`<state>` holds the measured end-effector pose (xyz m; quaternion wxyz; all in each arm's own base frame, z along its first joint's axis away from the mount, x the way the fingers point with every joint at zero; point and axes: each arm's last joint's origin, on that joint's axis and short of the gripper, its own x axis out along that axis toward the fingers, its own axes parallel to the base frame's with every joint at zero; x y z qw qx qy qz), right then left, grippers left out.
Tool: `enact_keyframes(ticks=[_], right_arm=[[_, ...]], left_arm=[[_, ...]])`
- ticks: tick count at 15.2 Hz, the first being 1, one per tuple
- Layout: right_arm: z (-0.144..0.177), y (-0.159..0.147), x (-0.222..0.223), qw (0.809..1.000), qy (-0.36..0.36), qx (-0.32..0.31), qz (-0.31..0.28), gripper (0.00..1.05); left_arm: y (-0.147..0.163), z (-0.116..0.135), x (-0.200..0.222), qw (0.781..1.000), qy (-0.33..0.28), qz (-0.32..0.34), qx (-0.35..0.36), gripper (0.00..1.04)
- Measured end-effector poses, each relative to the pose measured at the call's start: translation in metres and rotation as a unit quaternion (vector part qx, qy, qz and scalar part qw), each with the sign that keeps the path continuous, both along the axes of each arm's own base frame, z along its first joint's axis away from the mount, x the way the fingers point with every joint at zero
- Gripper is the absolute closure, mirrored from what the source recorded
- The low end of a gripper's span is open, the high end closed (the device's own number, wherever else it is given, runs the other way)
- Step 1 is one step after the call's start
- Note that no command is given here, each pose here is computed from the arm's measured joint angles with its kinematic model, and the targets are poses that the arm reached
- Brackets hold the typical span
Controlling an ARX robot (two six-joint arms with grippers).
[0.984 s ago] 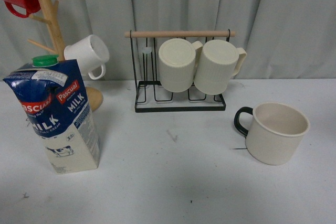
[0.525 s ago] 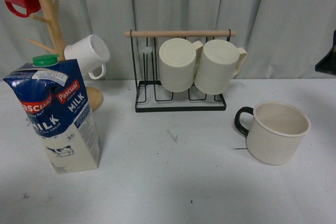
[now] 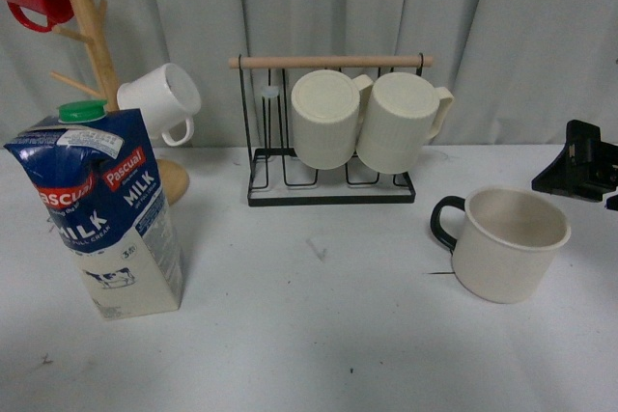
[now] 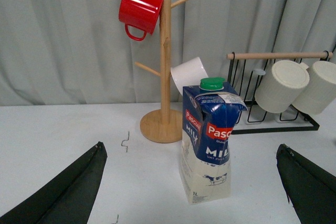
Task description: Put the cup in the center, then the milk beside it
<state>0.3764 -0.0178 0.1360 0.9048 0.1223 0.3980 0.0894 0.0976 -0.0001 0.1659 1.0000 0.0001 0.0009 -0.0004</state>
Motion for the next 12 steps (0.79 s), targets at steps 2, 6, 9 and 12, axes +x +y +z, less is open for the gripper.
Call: enact_keyframes(ticks=[2,6,9,12], right_arm=[[-0.004,0.002,0.003,1.0,0.01,0.008,0.004,0.07],[-0.028,0.002,0.017,0.999,0.047,0.022,0.006,0.07],[-0.04,0.002,0.018,0.998,0.062,0.025,0.005,0.07],[-0.04,0.004,0.02,0.998,0.063,0.026,0.004,0.32]], left_arm=[[0.0,0.0,0.0,1.0,0.0,0.0,0.0,0.07],[0.0,0.0,0.0,1.0,0.0,0.0,0.0,0.07],[0.0,0.0,0.0,1.0,0.0,0.0,0.0,0.07],[0.0,0.0,0.0,1.0,0.0,0.0,0.0,0.07]])
